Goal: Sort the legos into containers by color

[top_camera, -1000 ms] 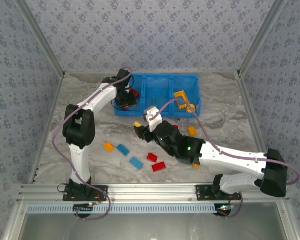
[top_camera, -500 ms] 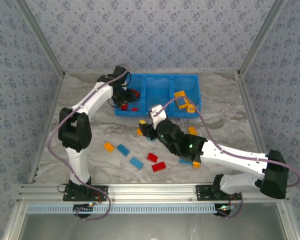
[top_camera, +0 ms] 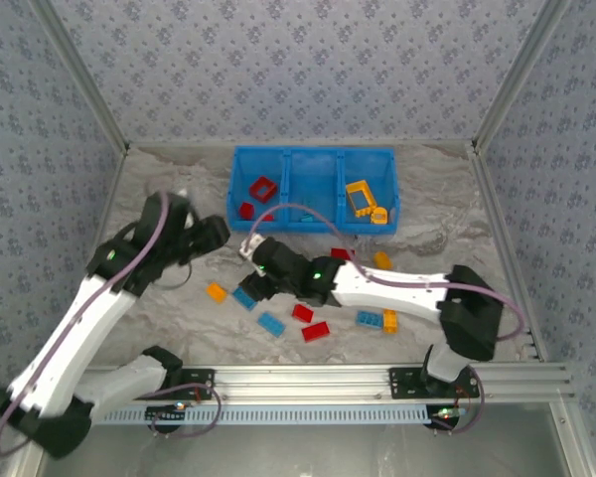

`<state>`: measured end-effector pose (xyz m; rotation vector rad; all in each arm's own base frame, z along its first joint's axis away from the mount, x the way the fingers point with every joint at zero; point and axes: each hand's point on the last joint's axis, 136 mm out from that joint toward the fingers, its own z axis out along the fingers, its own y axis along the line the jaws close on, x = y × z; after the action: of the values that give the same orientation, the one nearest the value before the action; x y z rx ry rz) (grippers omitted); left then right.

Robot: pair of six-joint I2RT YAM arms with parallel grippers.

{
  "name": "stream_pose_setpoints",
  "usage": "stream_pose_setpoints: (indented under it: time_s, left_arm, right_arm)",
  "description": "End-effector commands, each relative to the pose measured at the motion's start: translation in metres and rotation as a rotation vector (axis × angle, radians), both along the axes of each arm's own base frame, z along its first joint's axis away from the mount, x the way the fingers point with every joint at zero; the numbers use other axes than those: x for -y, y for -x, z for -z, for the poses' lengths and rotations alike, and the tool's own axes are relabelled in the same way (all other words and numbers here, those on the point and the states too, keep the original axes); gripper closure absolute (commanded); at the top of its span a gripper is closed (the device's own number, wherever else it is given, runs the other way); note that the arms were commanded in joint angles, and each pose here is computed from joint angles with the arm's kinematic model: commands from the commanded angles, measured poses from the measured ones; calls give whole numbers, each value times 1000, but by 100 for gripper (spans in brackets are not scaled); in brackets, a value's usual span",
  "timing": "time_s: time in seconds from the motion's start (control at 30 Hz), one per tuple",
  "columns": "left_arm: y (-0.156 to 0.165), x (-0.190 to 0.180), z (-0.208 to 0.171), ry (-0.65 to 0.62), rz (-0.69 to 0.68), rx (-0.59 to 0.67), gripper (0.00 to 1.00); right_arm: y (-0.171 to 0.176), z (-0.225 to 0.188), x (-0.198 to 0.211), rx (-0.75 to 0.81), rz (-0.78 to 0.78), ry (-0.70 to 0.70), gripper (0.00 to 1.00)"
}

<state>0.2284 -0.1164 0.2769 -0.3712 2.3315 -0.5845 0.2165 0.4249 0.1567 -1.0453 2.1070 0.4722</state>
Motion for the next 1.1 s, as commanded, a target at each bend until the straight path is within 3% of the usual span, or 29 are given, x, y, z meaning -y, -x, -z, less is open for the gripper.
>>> stream_pose_setpoints:
  time_s: [0.0, 0.17, 0.33, 0.63, 0.97, 1.07]
  left_arm:
    - [50, -42, 22, 7, -125, -67, 44]
    - [114, -83, 40, 71, -193, -48, 43]
    - [141, -96, 47, 188, -220, 8, 41]
    - [142, -95, 43, 195, -207, 17, 41]
    - [136, -88, 43, 199, -192, 20, 41]
    - [134, -85, 46, 195, -176, 12, 41]
  right_arm:
    - [13, 12, -35, -77, -65, 5, 30]
    - [9, 49, -67, -138, -47, 64, 28]
    - [-3, 78, -79, -168, -4, 130, 25]
    - [-14, 111, -97, -191, 1, 166, 27]
    - [-21, 120, -103, -215, 28, 152, 55]
    - [-22, 114, -104, -215, 28, 141, 59]
